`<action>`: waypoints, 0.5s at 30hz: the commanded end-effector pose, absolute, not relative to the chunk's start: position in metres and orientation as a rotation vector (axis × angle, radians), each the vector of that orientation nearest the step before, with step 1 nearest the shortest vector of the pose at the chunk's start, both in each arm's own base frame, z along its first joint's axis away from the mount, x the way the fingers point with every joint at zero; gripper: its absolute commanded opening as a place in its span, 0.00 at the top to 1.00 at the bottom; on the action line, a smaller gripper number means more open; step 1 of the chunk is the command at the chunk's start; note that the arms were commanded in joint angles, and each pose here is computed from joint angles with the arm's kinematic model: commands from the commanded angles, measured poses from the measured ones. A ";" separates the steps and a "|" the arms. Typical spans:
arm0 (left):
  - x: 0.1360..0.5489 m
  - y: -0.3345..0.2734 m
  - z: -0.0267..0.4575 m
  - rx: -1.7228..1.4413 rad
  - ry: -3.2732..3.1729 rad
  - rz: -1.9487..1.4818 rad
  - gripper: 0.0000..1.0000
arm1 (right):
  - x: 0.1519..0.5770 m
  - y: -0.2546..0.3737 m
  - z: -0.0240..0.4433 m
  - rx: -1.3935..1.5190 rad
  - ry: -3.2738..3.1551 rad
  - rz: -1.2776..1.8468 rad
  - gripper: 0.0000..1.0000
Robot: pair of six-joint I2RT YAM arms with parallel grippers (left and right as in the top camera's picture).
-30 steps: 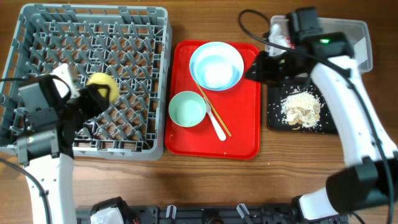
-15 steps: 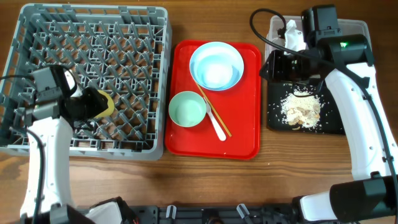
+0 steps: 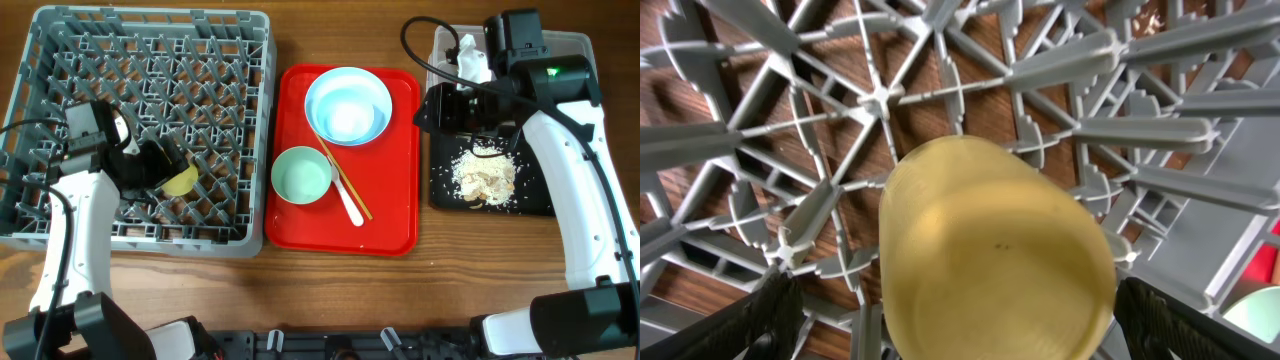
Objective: Sort waste into correct bins and load items into the dishwasher rack
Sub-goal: 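Place the yellow cup upside down in the dish rack with the left gripper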
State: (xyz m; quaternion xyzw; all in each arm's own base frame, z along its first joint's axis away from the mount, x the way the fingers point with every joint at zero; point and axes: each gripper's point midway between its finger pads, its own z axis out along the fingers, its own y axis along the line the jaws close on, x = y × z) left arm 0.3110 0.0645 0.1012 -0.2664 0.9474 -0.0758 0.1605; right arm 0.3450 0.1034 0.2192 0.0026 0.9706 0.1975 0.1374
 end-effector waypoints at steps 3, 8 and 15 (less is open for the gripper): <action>0.333 0.059 0.178 -0.662 2.537 -0.276 0.00 | 0.347 0.101 0.224 -0.027 2.792 0.542 0.39; 0.332 0.009 0.214 -0.451 2.477 -0.366 0.00 | 0.351 0.098 0.225 -0.031 2.776 0.537 0.31; 0.325 -0.112 0.215 -0.003 2.529 -0.569 0.00 | 0.351 0.052 0.230 0.249 2.767 0.511 0.20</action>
